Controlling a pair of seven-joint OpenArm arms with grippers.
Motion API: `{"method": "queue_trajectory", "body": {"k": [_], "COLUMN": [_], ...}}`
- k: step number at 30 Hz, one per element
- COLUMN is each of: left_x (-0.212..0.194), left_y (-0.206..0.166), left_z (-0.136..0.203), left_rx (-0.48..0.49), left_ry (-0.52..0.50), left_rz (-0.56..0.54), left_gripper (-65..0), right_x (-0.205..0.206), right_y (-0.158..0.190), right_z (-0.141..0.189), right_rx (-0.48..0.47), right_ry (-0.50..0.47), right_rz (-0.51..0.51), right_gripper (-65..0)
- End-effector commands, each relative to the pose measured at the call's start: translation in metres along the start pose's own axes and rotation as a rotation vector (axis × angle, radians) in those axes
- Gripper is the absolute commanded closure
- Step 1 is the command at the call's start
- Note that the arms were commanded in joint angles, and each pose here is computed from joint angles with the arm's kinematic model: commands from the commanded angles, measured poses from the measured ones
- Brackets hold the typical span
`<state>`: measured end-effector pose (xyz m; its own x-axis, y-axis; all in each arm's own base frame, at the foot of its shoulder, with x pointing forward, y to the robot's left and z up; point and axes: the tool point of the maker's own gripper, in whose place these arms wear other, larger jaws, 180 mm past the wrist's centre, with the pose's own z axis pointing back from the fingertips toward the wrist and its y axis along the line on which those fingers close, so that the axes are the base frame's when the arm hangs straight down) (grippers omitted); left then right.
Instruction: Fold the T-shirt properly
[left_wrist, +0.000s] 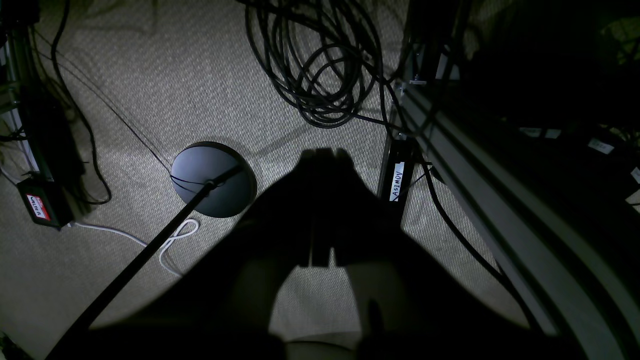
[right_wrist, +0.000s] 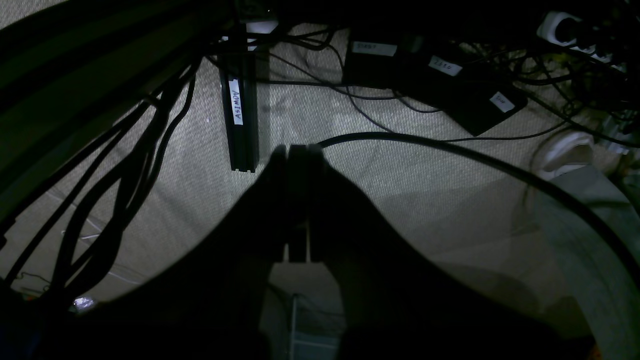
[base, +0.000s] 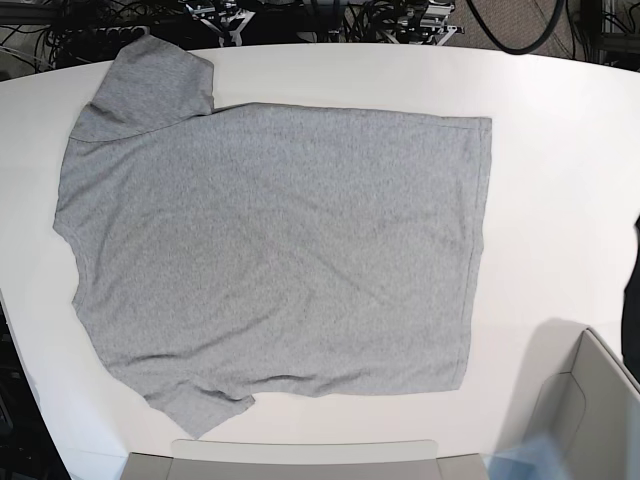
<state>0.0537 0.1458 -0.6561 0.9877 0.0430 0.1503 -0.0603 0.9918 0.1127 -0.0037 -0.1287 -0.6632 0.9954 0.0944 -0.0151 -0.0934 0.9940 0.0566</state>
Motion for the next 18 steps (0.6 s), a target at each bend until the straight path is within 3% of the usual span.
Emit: {"method": "queue_trajectory", "body": {"k": [1,18], "left_x": [0.0047,0.0028], "left_y": [0.0008,0.0016], "left_z": [0.0000,0.0003], "left_rx": [0.004,0.006], "left_ry": [-0.014,-0.020], "left_rz": [0.000,0.004], "left_gripper": [-0.4,-0.1], "right_x": [0.0031,0.0029], "right_y": [-0.0024,-0.0023], "right_z": [0.0002,0.0002], "right_rx": [-0.003,-0.003], "right_ry": [-0.007,-0.010], "right_rz": [0.004,0.004], "right_gripper": [-0.2,-0.2]}}
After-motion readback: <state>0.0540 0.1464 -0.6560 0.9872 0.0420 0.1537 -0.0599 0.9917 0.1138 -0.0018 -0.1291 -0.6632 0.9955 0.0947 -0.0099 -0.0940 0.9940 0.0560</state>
